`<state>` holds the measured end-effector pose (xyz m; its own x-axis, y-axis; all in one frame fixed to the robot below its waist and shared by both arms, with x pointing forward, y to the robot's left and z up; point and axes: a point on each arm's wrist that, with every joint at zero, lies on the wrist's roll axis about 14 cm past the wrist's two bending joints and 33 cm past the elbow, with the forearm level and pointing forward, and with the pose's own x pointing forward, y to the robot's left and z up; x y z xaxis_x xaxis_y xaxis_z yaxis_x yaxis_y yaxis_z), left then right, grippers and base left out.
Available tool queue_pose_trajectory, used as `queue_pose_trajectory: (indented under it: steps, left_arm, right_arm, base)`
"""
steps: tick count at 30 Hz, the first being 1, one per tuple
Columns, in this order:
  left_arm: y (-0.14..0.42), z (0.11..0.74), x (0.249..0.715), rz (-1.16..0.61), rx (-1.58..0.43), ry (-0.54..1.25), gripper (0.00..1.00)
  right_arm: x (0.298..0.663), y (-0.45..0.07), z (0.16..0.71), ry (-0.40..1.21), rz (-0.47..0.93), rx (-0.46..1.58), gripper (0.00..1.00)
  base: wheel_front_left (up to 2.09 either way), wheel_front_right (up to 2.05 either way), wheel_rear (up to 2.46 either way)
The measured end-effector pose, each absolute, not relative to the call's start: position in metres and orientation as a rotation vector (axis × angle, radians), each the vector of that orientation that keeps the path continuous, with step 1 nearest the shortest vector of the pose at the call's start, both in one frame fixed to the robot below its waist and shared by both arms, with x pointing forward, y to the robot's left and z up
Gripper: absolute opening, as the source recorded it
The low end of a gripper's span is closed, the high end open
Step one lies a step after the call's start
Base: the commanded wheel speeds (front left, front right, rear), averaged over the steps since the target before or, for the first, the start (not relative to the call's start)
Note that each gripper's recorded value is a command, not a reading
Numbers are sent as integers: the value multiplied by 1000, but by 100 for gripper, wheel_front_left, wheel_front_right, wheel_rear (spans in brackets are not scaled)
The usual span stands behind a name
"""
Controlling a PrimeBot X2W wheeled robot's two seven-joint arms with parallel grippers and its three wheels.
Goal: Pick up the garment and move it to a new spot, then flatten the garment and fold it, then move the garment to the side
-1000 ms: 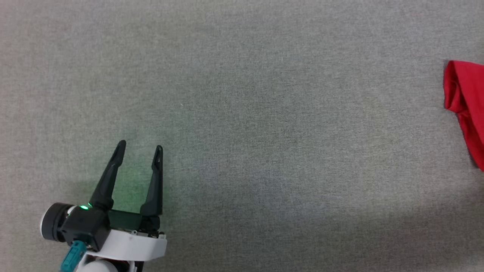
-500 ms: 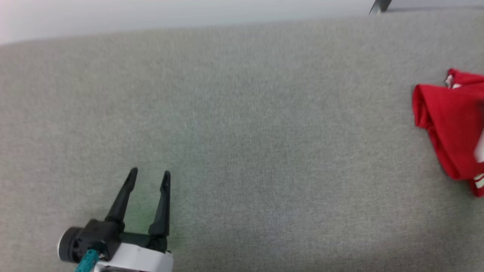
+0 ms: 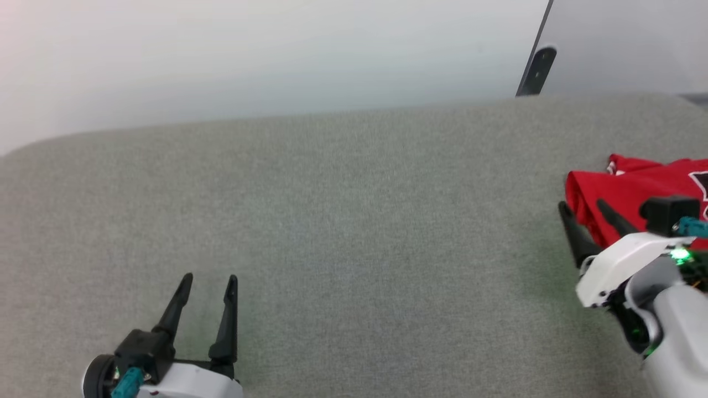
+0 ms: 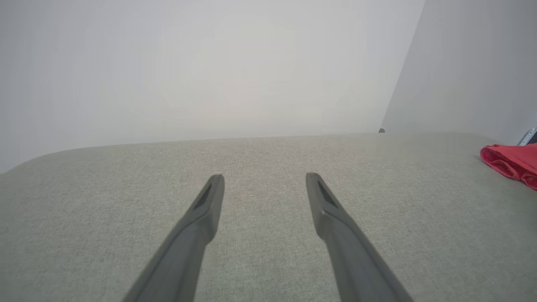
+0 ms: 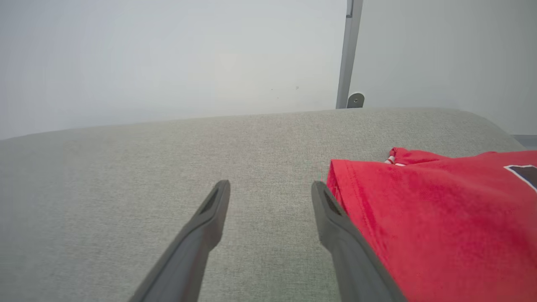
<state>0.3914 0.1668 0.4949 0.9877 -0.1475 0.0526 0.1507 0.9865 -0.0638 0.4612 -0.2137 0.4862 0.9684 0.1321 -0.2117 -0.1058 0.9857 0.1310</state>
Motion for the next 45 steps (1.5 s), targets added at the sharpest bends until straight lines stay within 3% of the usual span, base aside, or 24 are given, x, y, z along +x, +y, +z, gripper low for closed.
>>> queue_pose_trajectory:
  steps: [6,26,45]
  left_arm:
    - [168,506,387,-144,-68,-78,100]
    - [183,494,320,-64,-87,-44,100]
    - [181,503,319,-67,-85,-50,100]
  right_arm:
    - [446,-191,503,132,155,162,100]
    - [356,-223,503,136,44,199,100]
    - [348,-209,519,120,52,202,100]
  base:
    - [0,0,0]
    - [0,0,0]
    - [0,0,0]
